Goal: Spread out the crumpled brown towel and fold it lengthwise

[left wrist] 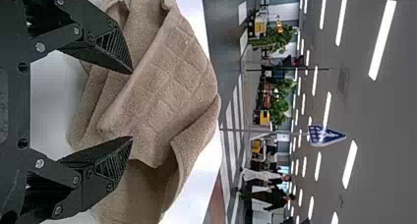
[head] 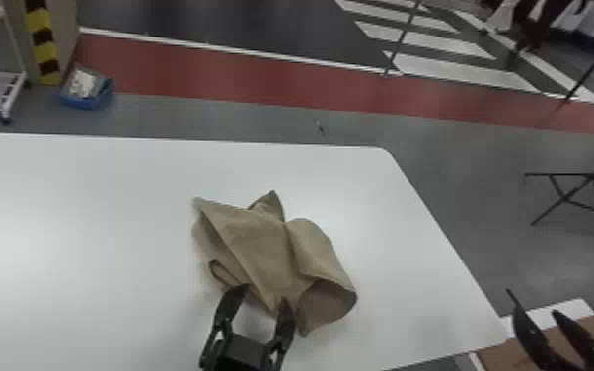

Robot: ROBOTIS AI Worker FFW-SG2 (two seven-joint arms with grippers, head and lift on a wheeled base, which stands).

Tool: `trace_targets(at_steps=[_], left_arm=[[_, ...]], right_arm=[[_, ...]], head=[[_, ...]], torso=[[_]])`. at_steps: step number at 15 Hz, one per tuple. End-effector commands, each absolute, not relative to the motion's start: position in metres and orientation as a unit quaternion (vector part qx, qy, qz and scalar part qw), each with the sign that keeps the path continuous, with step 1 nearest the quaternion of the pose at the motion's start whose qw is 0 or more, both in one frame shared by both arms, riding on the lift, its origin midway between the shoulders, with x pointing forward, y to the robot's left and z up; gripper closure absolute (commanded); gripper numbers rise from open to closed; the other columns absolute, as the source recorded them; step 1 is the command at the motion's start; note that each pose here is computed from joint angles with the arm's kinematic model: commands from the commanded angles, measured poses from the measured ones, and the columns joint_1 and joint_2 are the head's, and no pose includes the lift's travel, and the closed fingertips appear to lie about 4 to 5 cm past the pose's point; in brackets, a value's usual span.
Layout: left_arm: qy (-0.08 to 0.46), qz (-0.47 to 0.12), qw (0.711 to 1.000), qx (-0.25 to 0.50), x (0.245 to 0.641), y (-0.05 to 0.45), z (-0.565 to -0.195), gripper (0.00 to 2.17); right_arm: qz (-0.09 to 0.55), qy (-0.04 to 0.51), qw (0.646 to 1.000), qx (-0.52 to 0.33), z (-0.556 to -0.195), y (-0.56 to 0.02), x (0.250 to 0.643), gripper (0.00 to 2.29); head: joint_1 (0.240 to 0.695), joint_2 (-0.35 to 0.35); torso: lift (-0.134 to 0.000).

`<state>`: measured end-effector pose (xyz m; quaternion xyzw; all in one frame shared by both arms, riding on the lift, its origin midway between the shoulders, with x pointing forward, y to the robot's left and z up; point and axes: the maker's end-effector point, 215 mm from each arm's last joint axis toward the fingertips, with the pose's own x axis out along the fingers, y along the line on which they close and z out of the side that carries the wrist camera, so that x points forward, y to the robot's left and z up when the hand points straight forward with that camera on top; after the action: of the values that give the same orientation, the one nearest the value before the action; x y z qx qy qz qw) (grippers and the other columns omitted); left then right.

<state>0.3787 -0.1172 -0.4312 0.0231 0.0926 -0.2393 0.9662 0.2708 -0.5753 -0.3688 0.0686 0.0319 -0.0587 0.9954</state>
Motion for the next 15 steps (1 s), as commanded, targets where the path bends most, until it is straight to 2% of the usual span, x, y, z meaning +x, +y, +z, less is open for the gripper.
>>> trace_targets(at_steps=[1, 5, 10, 15], left_arm=[[0.104, -0.233, 0.966, 0.030, 0.380, -0.109, -0.440, 0.49], [0.125, -0.244, 0.961, 0.039, 0.371, -0.112, -0.451, 0.49], [0.125, -0.252, 0.959, 0.020, 0.368, -0.118, -0.438, 0.49], [0.154, -0.265, 0.952, 0.026, 0.365, -0.119, -0.453, 0.49]], right_arm=[[-0.059, 0.029, 0.996, 0.067, -0.370, -0.575, 0.272, 0.15], [-0.059, 0.027, 0.996, 0.067, -0.370, -0.575, 0.272, 0.15], [-0.061, 0.031, 0.995, 0.073, -0.378, -0.576, 0.267, 0.15], [-0.057, 0.028, 0.995, 0.072, -0.377, -0.575, 0.268, 0.15]], head=[[0.695, -0.350], [0.695, -0.350], [0.695, -0.350], [0.695, -0.350]], torso=[[-0.124], [-0.124], [-0.124], [-0.124]])
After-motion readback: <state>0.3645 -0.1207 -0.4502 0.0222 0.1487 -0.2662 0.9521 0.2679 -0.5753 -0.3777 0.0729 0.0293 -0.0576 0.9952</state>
